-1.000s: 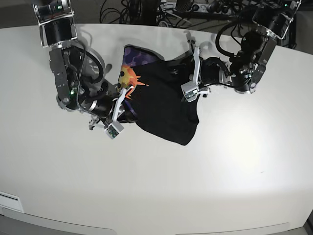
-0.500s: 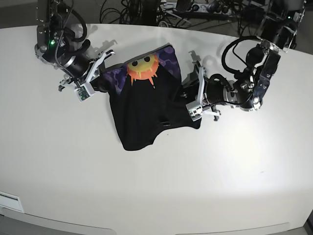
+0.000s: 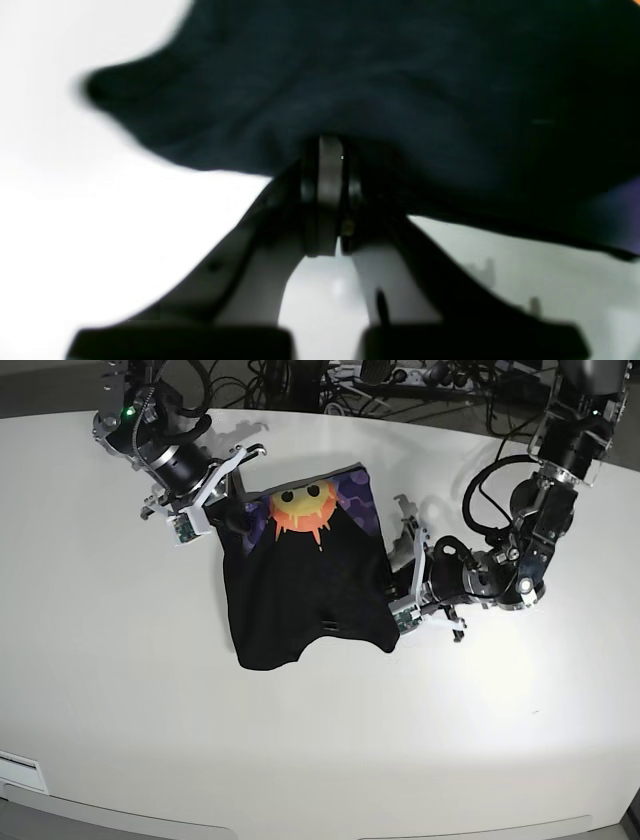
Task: Fold the T-shirt properly
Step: 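Tuck and smooth the shirt edges with both grippers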
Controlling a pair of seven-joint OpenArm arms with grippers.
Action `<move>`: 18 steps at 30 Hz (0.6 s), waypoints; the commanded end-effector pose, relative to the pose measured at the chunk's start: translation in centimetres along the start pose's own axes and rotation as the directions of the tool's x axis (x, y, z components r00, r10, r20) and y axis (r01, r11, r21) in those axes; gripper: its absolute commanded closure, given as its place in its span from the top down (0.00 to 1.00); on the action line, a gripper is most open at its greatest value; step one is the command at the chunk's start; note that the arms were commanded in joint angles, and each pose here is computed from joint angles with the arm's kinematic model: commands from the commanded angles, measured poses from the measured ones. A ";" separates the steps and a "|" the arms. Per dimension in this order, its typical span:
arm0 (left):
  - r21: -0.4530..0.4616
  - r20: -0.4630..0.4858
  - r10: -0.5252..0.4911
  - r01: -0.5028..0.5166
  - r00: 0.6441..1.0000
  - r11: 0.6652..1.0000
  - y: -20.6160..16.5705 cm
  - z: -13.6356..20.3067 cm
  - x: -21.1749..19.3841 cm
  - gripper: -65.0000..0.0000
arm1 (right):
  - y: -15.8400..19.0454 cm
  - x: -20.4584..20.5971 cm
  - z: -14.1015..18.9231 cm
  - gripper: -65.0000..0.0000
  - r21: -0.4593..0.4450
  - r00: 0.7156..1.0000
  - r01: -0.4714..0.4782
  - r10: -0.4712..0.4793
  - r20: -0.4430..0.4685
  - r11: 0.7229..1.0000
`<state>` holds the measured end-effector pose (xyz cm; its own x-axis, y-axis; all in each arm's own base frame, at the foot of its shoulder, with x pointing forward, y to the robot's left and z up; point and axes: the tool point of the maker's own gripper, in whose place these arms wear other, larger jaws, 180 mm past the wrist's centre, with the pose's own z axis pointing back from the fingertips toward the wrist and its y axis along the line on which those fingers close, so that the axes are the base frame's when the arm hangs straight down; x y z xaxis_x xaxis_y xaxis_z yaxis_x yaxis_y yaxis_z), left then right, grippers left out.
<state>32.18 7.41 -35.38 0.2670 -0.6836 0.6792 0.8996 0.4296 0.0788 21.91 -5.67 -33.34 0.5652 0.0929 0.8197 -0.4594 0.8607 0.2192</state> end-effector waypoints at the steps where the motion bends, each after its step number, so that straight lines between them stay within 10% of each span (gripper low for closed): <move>1: 0.051 0.056 -0.012 0.009 0.998 0.999 1.7 0.8 1.9 0.00 | 0.4 1.2 0.1 0.00 0.008 0.999 0.002 -0.002 0.046 1.000; 7: 0.233 0.176 0.055 -0.096 0.983 0.968 5.6 0.8 3.7 0.00 | 1.4 0.9 0.0 0.00 0.017 0.997 0.049 -0.050 0.052 0.999; 18: 0.252 0.211 0.106 -0.159 0.972 0.955 8.5 -0.1 5.1 0.00 | 3.4 3.3 1.5 0.00 0.086 0.991 0.019 -0.031 0.132 0.996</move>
<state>39.87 7.81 -33.82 0.3362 -0.5203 0.7850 0.7353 0.6659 0.1264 20.69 -3.32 -30.48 0.5234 0.0312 0.8515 -0.4998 0.8206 0.2772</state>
